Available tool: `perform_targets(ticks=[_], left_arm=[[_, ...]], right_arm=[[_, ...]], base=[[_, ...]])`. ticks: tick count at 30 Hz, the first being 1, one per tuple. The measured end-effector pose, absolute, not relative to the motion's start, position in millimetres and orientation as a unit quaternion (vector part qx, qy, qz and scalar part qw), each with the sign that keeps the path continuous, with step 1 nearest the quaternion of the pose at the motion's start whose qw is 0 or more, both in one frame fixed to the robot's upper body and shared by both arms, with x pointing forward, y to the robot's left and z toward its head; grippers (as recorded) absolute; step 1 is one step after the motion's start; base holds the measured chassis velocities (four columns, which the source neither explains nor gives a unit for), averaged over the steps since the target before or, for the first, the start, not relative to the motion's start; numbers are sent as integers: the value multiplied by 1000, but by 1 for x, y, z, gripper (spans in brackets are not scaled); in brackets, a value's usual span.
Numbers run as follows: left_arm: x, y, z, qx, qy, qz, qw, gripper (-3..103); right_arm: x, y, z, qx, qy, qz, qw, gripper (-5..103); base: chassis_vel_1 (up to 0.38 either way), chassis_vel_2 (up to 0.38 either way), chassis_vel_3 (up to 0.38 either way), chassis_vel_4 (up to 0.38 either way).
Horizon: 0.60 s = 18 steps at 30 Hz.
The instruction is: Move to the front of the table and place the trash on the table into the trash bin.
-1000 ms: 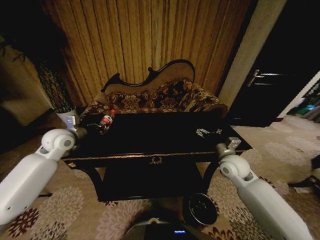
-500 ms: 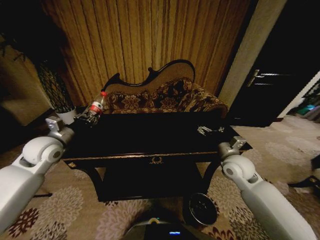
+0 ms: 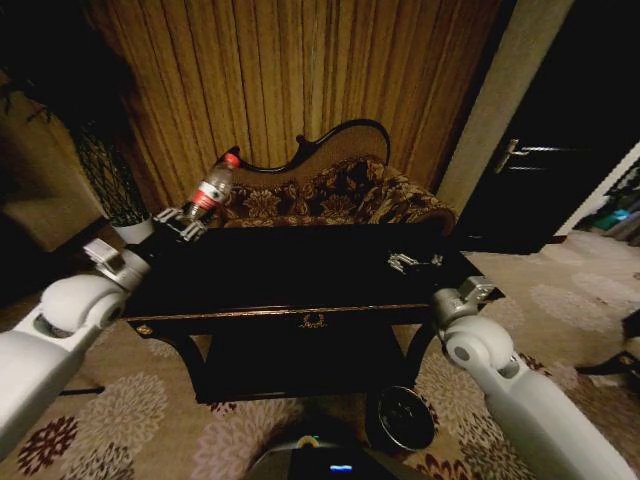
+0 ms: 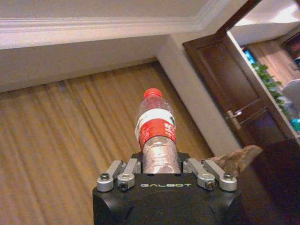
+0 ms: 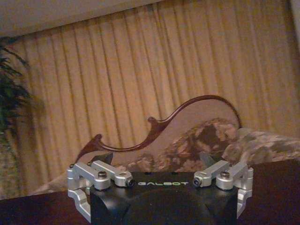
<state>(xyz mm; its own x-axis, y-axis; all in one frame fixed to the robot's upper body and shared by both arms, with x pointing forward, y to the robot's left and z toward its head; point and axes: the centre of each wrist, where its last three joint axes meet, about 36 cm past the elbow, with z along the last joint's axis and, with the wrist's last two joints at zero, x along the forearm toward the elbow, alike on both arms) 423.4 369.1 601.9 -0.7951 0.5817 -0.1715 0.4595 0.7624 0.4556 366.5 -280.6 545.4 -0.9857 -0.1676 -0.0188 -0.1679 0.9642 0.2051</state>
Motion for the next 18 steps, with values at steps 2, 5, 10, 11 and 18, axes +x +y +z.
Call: perform_targets(ticks=[2,5,10,11,18], left_arm=[[424,365,601,284,925,196,156,34],[429,351,593,295,923,180,170,34],[440,341,584,310,920,164,176,34],[442,340,583,312,920,161,175,34],[450,325,571,334,916,140,171,34]], right_arm=[[367,-279,548,-91,990,108,-2,100],[371,-275,556,-115,985,126,-8,100],[379,-273,574,-166,972,168,-19,100],[381,-274,579,-181,968,175,-18,100],[398,-282,600,-270,940,207,-9,100]], base=[[0,0,0,0],[0,0,0,0],[0,0,0,0],[0,0,0,0],[0,0,0,0]])
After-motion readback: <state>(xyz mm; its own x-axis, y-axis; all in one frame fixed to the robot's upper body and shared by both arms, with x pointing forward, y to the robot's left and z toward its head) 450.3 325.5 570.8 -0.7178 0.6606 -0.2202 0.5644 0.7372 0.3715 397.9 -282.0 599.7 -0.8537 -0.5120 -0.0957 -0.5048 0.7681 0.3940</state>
